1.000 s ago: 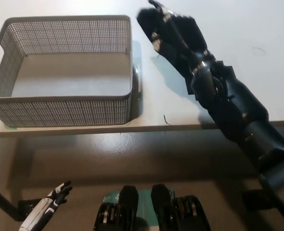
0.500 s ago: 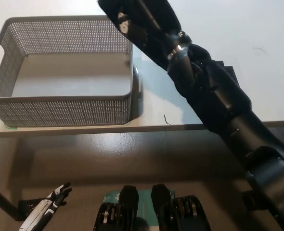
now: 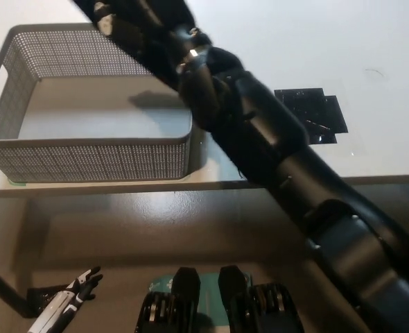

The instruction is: Use the right hand to pick up the pencil case on the right hand side and put it into a grey container on the left side

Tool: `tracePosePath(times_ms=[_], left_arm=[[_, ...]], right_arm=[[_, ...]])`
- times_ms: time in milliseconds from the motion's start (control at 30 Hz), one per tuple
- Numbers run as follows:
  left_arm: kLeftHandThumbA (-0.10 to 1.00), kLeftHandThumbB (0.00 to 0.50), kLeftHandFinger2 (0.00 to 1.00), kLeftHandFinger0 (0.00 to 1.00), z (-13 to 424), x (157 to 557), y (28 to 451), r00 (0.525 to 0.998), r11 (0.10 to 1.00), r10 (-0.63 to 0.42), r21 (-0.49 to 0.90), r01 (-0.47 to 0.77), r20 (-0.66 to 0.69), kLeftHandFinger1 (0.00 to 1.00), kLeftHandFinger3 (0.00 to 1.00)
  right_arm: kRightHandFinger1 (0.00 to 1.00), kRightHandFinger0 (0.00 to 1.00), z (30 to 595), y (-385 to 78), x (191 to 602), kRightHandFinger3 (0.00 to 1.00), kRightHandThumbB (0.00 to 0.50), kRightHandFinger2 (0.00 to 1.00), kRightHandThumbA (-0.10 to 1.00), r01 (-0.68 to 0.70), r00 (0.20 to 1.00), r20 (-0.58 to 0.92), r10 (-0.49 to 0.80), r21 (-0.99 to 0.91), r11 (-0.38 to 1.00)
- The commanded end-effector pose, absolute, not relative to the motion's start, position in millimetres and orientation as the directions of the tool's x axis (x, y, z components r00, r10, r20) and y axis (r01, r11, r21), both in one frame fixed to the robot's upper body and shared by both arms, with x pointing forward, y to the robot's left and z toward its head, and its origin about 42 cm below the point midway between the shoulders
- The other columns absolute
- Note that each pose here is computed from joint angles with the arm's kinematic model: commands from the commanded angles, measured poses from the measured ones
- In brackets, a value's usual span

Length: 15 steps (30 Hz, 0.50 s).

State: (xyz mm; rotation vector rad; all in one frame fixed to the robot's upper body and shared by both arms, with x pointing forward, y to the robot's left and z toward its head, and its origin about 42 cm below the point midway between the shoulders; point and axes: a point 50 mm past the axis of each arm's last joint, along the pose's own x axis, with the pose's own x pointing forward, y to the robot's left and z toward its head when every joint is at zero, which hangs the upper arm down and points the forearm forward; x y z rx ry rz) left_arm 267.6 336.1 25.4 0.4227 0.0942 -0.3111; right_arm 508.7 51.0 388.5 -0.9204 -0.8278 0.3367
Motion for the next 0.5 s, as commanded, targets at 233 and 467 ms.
tracePosePath(times_ms=[233, 467], left_arm=[[0.99, 0.372, 1.00, 0.98, 41, 272, 340, 0.936, 0.845, -0.330, 0.403, 0.352, -0.126, 1.00, 1.00], [0.99, 0.322, 1.00, 0.96, 46, 275, 337, 0.928, 0.823, -0.356, 0.434, 0.367, -0.109, 1.00, 1.00]], right_arm=[[0.10, 0.00, 434, 106, 488, 0.55, 0.192, 0.59, -0.10, 0.134, 0.547, 0.559, 0.624, -0.794, 0.594], [0.31, 0.00, 413, 109, 497, 0.79, 0.191, 0.77, -0.10, 0.131, 0.593, 0.524, 0.611, -0.812, 0.569]])
